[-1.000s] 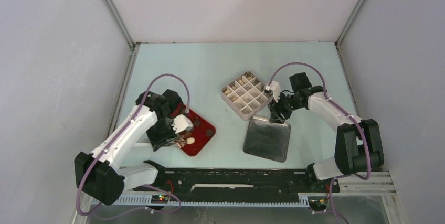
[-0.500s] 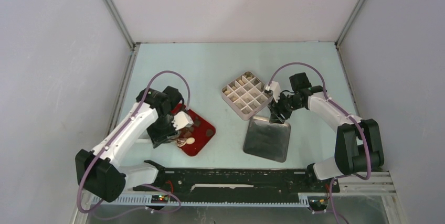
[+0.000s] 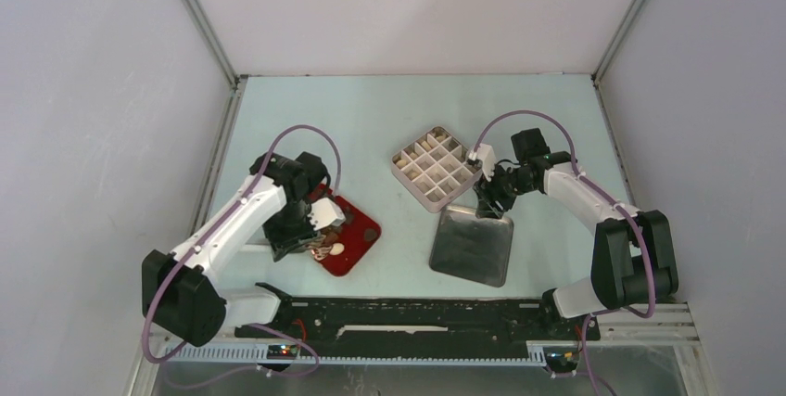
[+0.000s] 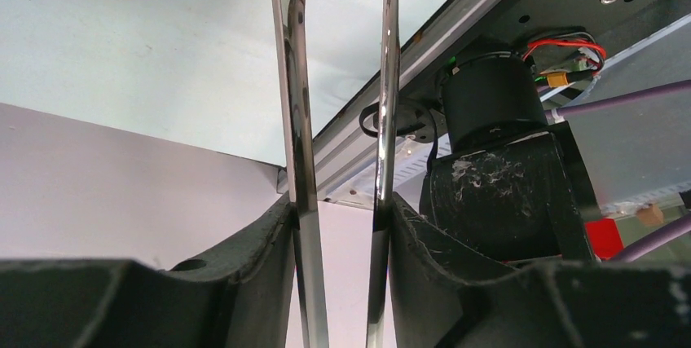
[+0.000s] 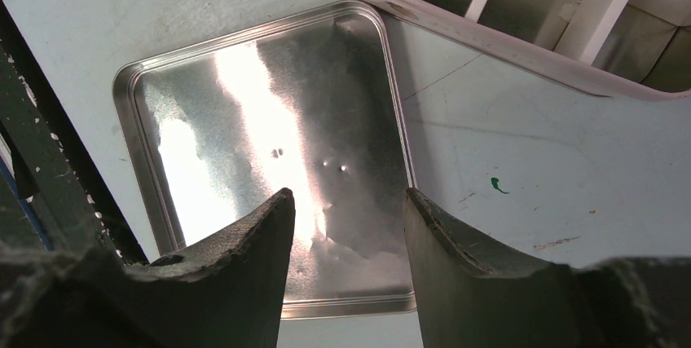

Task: Pack the chocolate

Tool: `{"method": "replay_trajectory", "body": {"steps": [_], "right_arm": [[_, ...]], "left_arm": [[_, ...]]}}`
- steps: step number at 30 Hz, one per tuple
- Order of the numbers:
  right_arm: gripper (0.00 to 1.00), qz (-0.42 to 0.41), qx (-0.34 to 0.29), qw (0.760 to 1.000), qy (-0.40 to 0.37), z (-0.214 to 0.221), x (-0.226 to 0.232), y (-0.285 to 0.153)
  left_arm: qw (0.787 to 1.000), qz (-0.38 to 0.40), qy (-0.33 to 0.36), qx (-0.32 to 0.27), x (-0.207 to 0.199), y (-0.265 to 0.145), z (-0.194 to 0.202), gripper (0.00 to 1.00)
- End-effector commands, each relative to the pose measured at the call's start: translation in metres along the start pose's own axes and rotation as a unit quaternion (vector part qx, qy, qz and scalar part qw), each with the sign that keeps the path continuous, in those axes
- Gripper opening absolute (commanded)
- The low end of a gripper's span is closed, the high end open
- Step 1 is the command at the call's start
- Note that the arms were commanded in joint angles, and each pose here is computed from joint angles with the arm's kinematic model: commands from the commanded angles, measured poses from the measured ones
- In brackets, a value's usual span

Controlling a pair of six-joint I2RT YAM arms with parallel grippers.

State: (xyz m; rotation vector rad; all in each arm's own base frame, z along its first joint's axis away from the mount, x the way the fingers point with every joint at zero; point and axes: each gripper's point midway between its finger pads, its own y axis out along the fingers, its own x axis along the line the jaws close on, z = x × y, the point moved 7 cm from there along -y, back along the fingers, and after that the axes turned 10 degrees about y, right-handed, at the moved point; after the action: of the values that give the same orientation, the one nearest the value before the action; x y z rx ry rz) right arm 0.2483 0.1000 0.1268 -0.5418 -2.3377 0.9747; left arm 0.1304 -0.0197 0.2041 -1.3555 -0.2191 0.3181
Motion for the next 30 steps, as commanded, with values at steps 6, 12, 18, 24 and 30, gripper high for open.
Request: {"method": "replay_trajectory", "body": {"steps": [6, 12, 18, 24, 30], "right_arm": [[0.54, 0.005, -0.010, 1.000, -0.019, -0.012, -0.002, -0.003], [0.54, 0.006, -0.010, 1.000, -0.017, -0.012, -0.002, -0.005], [0.54, 0.006, -0.012, 1.000, -0.015, -0.012, -0.003, -0.005], [0.54, 0.005, -0.010, 1.000, -0.016, -0.012, -0.003, -0.003], [0.54, 0.004, -0.010, 1.000, -0.017, -0.012, -0.002, -0.003]], "left_arm": [[0.999, 0.003, 0.023, 0.024, -0.004, 0.000, 0.006, 0.44], [0.999, 0.005, 0.033, 0.035, 0.001, 0.009, -0.006, 0.43], [0.998, 0.001, 0.042, 0.036, 0.000, -0.001, -0.002, 0.31], [0.999, -0.013, 0.037, -0.016, -0.001, -0.028, -0.004, 0.15], [0.997, -0.011, 0.033, -0.071, 0.001, -0.044, -0.016, 0.09]]}}
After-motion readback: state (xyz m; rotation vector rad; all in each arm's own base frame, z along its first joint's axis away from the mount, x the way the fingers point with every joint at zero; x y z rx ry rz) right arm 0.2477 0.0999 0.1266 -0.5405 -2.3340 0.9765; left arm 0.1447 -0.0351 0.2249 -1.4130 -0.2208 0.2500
